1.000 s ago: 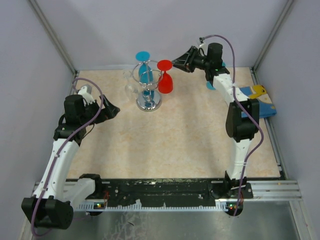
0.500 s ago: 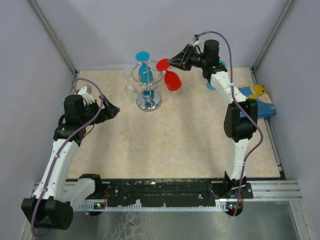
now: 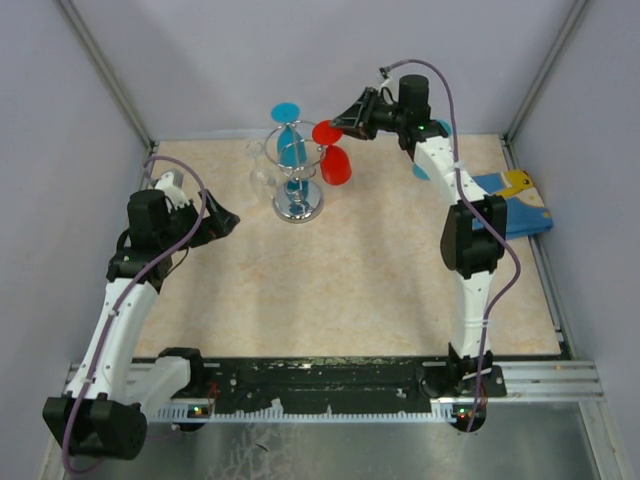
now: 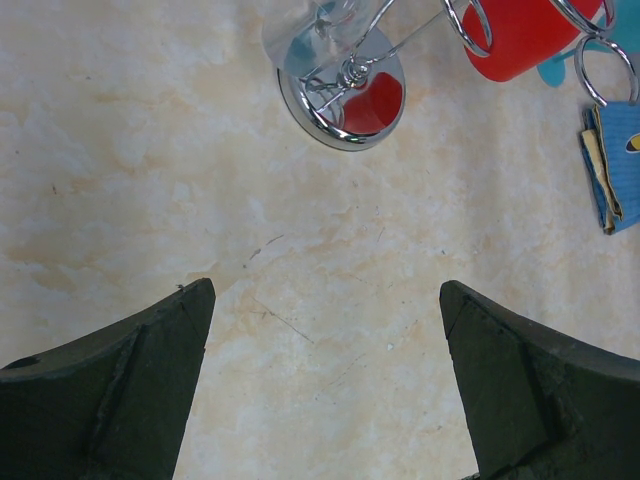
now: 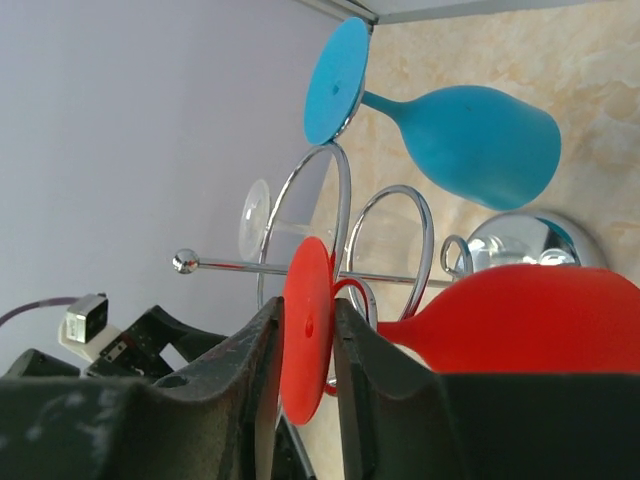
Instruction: Take the wine glass off the wine glass rack
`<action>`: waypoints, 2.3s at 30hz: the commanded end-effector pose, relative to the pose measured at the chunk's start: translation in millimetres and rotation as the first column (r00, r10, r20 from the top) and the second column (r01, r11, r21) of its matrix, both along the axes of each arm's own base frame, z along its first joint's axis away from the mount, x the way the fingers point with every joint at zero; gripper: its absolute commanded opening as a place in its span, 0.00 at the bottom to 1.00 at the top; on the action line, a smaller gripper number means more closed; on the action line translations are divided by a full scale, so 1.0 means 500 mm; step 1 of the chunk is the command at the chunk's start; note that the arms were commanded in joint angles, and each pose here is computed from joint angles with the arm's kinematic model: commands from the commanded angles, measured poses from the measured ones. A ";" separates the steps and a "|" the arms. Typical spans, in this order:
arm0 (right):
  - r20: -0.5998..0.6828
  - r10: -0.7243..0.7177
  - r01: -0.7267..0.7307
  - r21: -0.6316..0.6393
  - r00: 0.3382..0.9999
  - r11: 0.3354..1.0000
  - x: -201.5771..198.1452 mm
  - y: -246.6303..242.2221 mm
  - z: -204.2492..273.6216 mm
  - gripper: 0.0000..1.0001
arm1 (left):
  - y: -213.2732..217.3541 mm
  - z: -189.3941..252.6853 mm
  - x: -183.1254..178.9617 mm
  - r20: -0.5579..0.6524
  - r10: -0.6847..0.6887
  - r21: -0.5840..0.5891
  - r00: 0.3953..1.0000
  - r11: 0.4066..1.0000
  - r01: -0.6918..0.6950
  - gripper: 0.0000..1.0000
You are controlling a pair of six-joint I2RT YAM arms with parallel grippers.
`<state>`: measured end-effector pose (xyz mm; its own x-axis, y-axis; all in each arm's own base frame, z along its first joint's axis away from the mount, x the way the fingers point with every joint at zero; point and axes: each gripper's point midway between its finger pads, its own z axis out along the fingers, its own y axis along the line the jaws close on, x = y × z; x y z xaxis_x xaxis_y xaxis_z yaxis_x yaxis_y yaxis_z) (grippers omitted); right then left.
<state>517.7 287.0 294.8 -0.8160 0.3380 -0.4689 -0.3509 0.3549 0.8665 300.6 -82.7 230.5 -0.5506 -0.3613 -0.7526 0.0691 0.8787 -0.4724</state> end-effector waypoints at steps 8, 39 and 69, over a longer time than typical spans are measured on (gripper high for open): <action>0.090 0.011 -0.011 -0.005 0.996 1.000 -0.018 0.001 0.070 0.00 | 0.004 0.026 0.000 0.042 0.006 0.009 0.999 1.000 -0.006 1.00; 0.104 -0.218 0.223 -0.043 0.970 0.974 -0.048 -0.247 0.073 0.00 | 0.002 0.088 0.022 0.099 0.014 -0.004 0.995 1.000 -0.014 1.00; 0.559 -0.284 0.250 -0.693 0.779 -0.676 -0.191 -0.572 -0.305 0.00 | -0.011 0.100 -0.005 0.118 -0.023 -0.026 0.993 0.999 0.027 1.00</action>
